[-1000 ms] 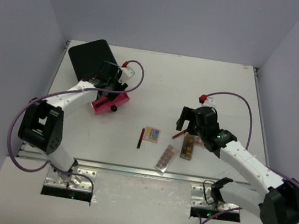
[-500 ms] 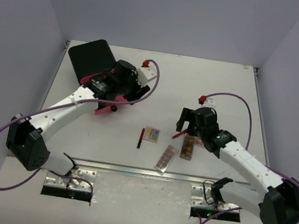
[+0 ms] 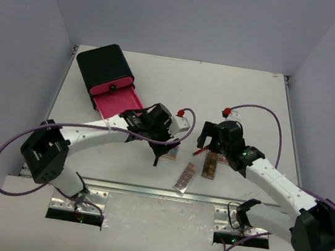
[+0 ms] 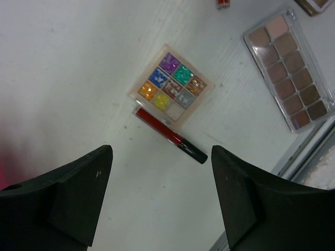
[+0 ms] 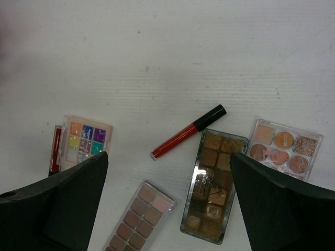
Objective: Organize the makeup
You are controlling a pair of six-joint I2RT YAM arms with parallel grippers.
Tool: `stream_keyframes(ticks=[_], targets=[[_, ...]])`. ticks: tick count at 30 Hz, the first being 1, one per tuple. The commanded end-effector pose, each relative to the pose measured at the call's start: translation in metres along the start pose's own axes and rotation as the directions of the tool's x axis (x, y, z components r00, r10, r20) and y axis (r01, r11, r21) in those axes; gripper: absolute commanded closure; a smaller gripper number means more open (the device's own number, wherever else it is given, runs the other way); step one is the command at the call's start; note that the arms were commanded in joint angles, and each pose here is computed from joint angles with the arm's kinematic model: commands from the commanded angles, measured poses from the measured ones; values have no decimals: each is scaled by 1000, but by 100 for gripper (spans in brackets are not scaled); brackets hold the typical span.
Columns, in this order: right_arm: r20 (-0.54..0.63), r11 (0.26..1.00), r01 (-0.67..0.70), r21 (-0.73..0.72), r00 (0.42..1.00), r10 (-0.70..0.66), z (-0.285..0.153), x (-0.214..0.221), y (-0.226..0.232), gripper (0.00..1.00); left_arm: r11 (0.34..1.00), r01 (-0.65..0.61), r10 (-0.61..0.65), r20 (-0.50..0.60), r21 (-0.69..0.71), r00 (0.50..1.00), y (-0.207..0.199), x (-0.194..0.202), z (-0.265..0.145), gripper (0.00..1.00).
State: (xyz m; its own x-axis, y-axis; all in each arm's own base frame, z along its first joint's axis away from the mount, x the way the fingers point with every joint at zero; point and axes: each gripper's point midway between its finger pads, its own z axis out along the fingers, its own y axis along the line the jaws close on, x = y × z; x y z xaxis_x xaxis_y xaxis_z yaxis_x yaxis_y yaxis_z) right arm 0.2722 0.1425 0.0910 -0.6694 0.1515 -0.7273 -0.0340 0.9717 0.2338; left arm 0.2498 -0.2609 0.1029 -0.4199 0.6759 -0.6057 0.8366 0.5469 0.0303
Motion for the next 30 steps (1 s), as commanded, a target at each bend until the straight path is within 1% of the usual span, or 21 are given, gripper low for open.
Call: stream_keyframes(ticks=[1,5,7,9,11,13,15,19,24,26,27,28,30], targets=[[32,999,-20,26,999,19,-1,-4,-6,1,997,31,-31,-12,71,999,-25,10,22,25],[31,999,-12,37,999,11,-1,-4,-8,1,998,60,-56,-116,36,992,-22,44,41,25],[31,999,-10,42,999,9,-1,-4,-9,1,997,72,-66,-151,35,986,-24,55,47,25],[34,999,-10,46,999,8,-1,-3,-11,1,996,80,-74,-172,33,982,-24,60,51,25],[33,999,-10,54,999,8,-2,-2,-13,1,997,82,-81,-184,0,980,-18,62,54,25],[35,998,-9,59,999,7,-2,0,-15,1,996,77,-84,-188,-44,978,-10,63,57,25],[39,998,-7,63,999,5,-2,-1,-16,1,995,76,-85,-184,-58,979,-8,62,58,26],[44,998,2,68,999,-5,-2,-2,-17,1,995,51,-69,-212,-88,975,-2,72,65,29],[52,998,3,70,999,-6,-3,-4,-17,1,996,45,-63,-271,-71,961,-3,92,74,39],[55,997,4,72,998,-8,-4,-5,-18,1,996,62,-78,-290,-64,954,-2,100,76,43],[55,997,6,73,998,-10,-4,-5,-18,1,996,80,-88,-301,-39,949,-5,104,77,48],[57,997,6,74,998,-10,-4,-5,-19,1,995,91,-98,-307,-38,947,-3,106,77,49],[63,997,4,72,998,-9,-5,-7,-18,1,990,135,-141,-322,-41,936,6,113,77,63]])
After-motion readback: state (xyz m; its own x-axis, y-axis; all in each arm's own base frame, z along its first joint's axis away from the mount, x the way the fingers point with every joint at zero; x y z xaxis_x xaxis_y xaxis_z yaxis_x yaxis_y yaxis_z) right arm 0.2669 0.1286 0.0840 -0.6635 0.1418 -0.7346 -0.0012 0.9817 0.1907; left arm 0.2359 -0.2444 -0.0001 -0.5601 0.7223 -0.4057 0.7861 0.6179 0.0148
